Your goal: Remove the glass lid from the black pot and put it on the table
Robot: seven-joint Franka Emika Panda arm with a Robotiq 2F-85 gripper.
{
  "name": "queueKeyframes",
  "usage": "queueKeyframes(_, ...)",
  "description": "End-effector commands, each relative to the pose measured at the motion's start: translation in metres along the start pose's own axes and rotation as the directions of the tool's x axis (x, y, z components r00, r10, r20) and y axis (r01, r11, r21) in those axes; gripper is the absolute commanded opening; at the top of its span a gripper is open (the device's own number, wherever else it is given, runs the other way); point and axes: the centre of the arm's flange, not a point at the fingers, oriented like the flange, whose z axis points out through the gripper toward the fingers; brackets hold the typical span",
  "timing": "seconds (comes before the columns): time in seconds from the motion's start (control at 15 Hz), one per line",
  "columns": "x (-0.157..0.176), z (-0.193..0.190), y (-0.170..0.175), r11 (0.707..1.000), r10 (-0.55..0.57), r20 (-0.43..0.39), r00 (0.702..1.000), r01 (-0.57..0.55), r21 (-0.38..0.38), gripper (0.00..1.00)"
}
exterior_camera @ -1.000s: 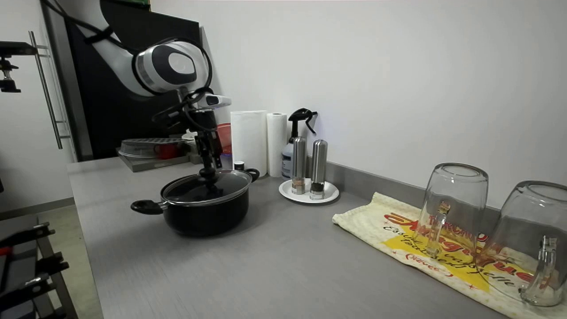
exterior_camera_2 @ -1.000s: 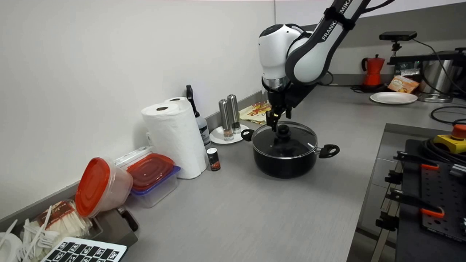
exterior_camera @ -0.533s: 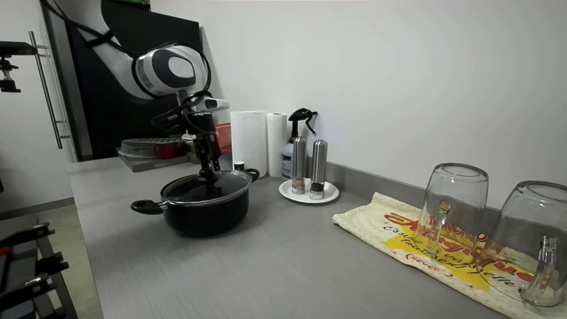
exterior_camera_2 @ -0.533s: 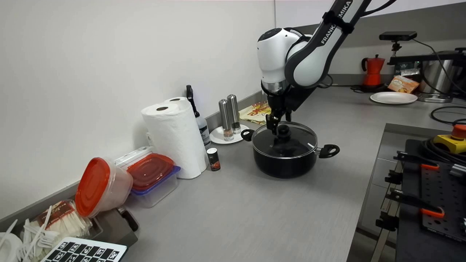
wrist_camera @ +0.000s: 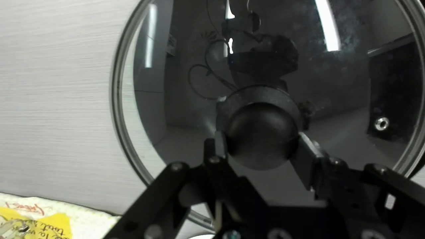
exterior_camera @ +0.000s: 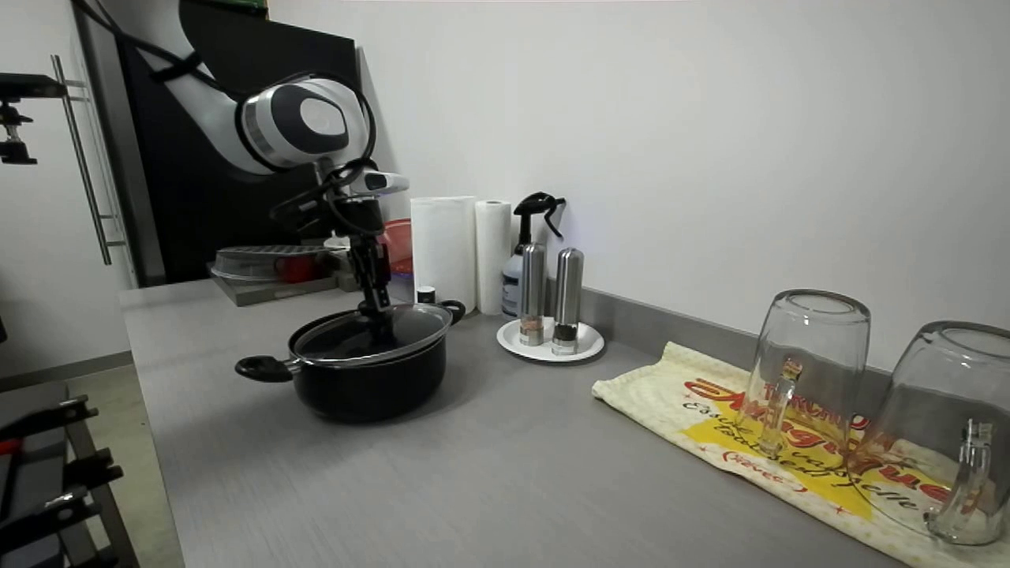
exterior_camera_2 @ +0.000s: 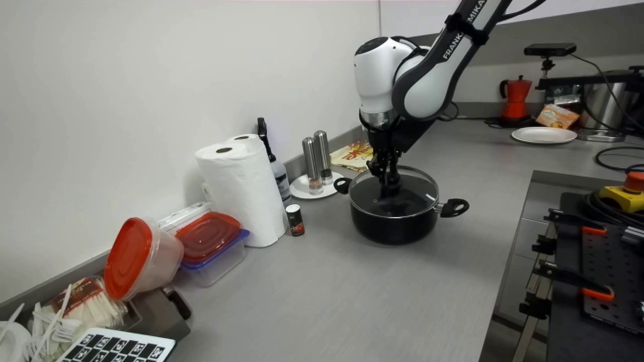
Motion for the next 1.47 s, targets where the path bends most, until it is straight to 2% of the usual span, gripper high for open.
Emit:
queueKeyframes(0.0,0.002,0.004,-0.004,1.0,0.018,-0.001,1.0,-0.018,-0.019,0.25)
queueKeyframes(0.2,0.003,0.0,-0.006,1.0,0.014,-0.004,1.0,-0.014,-0.017,0.25)
queueKeyframes(0.53,0.016,-0.03,-0.012,1.0,-0.002,-0.034,0.999,0.002,0.008,0.25)
queueKeyframes(0.8,0.028,-0.053,-0.023,1.0,-0.022,-0.088,0.996,0.023,0.011,0.25)
queueKeyframes(1.07,0.034,-0.081,-0.051,0.997,-0.058,-0.141,0.988,0.063,0.033,0.25)
queueKeyframes(1.4,0.035,-0.124,-0.106,0.987,-0.117,-0.208,0.971,0.136,0.08,0.25)
